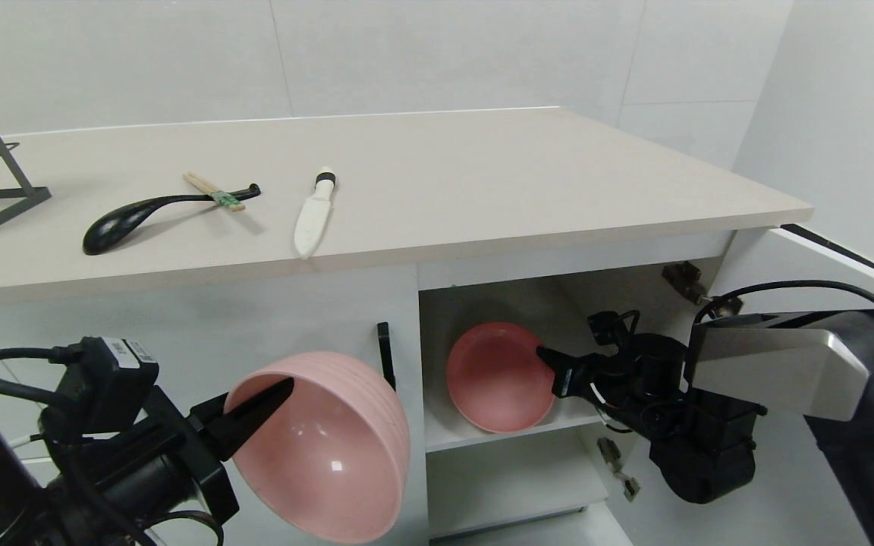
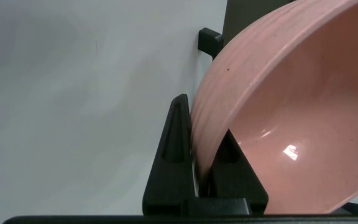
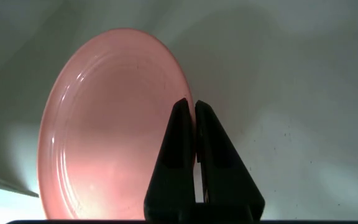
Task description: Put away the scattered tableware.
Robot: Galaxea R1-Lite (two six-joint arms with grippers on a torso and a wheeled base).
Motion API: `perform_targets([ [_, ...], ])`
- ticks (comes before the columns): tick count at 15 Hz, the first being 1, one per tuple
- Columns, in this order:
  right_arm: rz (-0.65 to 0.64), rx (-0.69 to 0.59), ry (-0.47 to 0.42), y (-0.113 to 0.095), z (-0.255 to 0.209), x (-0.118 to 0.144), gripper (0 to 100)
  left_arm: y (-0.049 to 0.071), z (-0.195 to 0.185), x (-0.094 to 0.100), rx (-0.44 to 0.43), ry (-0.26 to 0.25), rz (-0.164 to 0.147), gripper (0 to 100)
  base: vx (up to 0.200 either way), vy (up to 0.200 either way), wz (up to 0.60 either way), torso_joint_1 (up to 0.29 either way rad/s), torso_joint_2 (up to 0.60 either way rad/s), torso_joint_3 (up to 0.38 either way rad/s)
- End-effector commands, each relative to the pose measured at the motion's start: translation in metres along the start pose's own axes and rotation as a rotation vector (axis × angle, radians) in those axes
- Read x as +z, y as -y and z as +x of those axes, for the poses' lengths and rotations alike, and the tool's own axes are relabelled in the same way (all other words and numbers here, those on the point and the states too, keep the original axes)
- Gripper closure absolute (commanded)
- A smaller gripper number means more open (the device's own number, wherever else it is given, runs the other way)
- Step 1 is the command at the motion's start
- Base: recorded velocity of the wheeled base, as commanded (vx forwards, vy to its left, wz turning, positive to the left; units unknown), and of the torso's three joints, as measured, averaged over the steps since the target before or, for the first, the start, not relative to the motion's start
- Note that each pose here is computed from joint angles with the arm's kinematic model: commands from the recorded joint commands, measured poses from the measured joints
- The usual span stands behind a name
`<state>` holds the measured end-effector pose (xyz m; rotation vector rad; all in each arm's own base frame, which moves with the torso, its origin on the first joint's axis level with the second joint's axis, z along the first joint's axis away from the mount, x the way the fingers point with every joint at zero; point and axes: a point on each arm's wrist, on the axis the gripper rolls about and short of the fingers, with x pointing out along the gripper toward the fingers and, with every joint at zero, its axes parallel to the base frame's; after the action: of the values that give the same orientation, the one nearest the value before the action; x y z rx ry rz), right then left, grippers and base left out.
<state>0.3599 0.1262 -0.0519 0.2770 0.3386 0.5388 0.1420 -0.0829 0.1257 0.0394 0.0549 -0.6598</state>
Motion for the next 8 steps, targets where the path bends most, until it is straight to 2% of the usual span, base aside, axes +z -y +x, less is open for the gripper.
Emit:
perform_targets([
  [1,0.003,-0.007,-0.005,0.007,0.006,-0.008,100,0.000,0.001,-0.001,-0.001,-0.005,0.000,100,0.000,0.000,0.00,0.000,0.00,0.000],
  [4,0.025,-0.076,0.032,0.015,0.021,-0.017,100,0.000,0.001,-0.001,-0.002,-0.005,0.000,100,0.000,0.000,0.00,0.000,0.00,0.000],
  [8,0.042,-0.074,0.035,0.016,0.030,-0.026,100,0.000,0.001,-0.001,-0.002,-0.006,-0.001,100,0.000,0.000,0.00,0.000,0.00,0.000],
])
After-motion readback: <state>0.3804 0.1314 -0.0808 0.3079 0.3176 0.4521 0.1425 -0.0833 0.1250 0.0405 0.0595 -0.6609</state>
